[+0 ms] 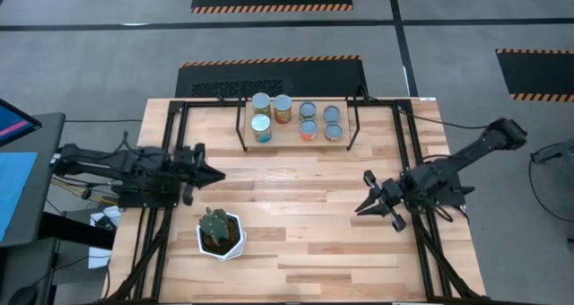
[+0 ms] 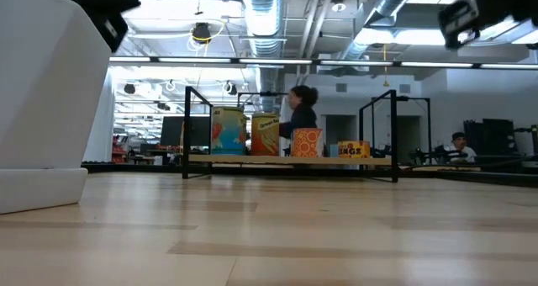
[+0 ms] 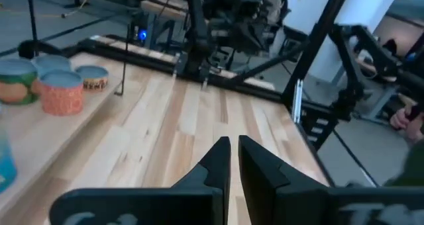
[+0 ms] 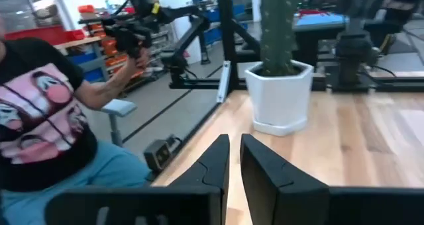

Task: Pick and place cans onto a shelf
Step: Return to Home Position

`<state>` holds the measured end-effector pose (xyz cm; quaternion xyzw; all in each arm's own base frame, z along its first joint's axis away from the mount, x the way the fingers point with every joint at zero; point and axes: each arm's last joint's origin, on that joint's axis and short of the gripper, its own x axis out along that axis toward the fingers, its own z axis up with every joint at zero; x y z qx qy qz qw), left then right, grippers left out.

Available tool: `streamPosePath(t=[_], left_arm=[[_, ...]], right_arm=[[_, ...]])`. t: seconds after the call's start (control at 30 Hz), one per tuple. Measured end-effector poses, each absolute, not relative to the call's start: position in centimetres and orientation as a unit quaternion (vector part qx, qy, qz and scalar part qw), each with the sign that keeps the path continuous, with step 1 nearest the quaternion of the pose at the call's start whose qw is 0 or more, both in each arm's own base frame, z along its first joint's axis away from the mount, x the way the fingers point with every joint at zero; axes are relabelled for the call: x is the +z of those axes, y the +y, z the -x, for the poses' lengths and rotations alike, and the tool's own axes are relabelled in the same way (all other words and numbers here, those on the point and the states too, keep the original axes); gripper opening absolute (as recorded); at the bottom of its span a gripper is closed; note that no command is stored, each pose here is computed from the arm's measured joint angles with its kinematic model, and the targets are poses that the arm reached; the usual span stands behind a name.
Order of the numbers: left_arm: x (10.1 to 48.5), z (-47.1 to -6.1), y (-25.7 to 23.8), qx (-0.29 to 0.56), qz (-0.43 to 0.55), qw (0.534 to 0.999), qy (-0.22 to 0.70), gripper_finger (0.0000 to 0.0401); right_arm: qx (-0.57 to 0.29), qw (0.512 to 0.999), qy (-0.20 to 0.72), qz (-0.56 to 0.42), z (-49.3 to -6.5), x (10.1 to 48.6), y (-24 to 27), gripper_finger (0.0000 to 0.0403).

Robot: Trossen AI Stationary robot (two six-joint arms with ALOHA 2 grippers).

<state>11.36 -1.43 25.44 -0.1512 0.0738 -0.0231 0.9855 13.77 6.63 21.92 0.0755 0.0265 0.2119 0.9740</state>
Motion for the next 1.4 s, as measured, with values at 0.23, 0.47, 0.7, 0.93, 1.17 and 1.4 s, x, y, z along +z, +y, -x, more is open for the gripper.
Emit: streamPosePath(t=[0.23, 0.47, 0.7, 0.93, 1.17, 1.4], left_arm=[[22.0, -11.8, -1.7, -0.065, 0.119, 0.989, 0.052, 0.0018], [20.0, -11.0, -1.7, -0.085, 0.131, 0.988, 0.022, 0.0018], [18.6, -10.3, -1.6, -0.099, 0.119, 0.988, -0.014, 0.0018], [17.5, -9.8, -1.6, -0.111, 0.120, 0.986, -0.029, 0.0018], [17.8, -9.6, -1.6, -0.111, 0.100, 0.988, -0.049, 0.0018], [17.6, -9.6, -1.6, -0.109, 0.097, 0.988, -0.040, 0.0018]], right_arm=[[0.251, 0.965, 0.018, -0.068, -13.4, 19.1, 5.3, 0.0060], [0.257, 0.964, 0.018, -0.073, -13.4, 18.1, 3.8, 0.0060], [0.278, 0.959, 0.014, -0.052, -13.5, 18.1, 2.8, 0.0060], [0.234, 0.969, 0.034, -0.067, -13.7, 17.8, 1.5, 0.0060], [0.208, 0.977, 0.005, -0.049, -13.3, 16.7, 0.9, 0.0060], [0.130, 0.987, 0.047, -0.080, -13.4, 15.9, 0.8, 0.0060]])
